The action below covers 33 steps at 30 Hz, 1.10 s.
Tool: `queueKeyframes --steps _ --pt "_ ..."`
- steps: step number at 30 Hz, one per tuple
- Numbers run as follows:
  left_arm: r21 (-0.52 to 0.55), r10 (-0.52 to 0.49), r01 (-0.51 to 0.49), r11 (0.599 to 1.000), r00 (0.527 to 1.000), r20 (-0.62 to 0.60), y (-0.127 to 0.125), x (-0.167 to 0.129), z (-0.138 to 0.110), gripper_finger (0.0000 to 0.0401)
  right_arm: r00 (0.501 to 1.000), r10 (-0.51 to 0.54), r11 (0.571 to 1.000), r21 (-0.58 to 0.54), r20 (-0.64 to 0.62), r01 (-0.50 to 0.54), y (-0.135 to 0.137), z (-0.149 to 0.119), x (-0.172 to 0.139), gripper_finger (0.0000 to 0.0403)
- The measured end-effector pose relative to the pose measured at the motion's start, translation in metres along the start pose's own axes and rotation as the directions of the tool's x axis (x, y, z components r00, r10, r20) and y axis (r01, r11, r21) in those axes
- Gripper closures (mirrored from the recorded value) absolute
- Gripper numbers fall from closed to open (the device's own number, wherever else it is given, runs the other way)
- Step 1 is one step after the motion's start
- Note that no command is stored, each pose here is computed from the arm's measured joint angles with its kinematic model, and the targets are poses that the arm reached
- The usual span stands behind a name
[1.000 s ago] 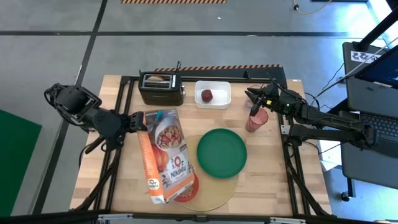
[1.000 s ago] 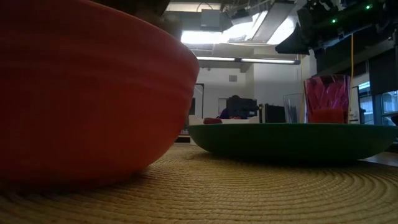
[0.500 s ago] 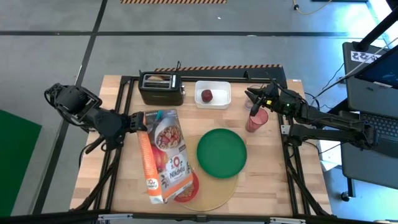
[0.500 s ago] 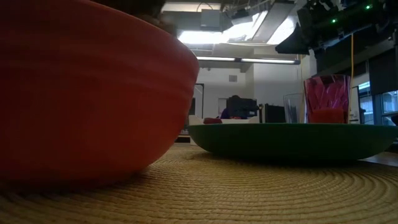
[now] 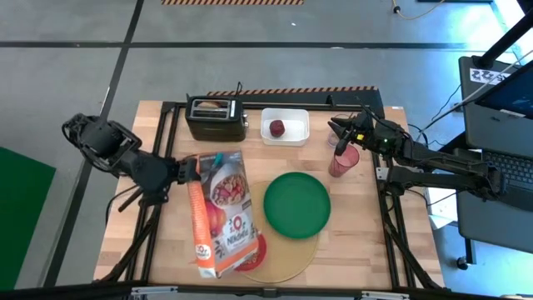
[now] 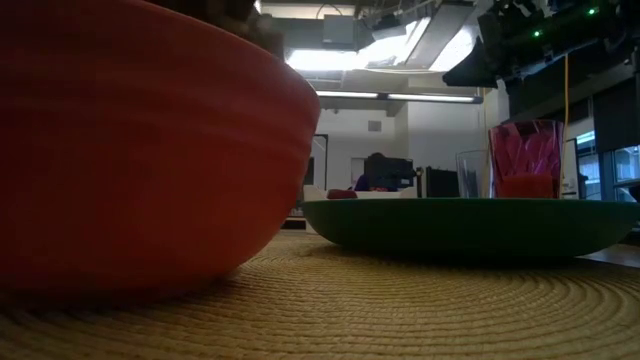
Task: Arrange a breakfast setting
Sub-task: Pour the cereal from the cereal box into the orange bowl
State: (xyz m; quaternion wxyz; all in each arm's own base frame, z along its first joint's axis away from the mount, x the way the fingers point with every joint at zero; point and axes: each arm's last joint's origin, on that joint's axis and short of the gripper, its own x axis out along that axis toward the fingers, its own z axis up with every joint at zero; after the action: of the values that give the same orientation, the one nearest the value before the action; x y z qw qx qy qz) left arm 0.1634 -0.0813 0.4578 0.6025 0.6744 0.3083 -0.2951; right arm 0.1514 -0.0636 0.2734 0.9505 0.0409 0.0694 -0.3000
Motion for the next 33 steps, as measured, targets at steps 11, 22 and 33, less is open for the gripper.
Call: queueKeyframes --steps 11,22,33 --pt "-0.003 -0.007 0.007 1.000 1.000 0.008 -0.0005 0.0000 0.0010 0.0293 0.999 0.034 0.999 0.008 -0.003 -0.034 0.0010 -0.0001 0.0000 0.0317" --pt "0.000 -0.010 0.010 1.000 1.000 0.004 -0.0016 -0.0002 0.0040 0.0293 0.999 0.043 0.999 0.023 0.005 -0.043 0.0013 0.0007 -0.0001 0.0317" --pt "-0.015 -0.022 0.022 1.000 1.000 -0.004 -0.0012 0.0021 0.0052 0.0293 0.999 0.042 0.999 0.023 0.005 -0.043 0.0013 0.0007 -0.0001 0.0317"
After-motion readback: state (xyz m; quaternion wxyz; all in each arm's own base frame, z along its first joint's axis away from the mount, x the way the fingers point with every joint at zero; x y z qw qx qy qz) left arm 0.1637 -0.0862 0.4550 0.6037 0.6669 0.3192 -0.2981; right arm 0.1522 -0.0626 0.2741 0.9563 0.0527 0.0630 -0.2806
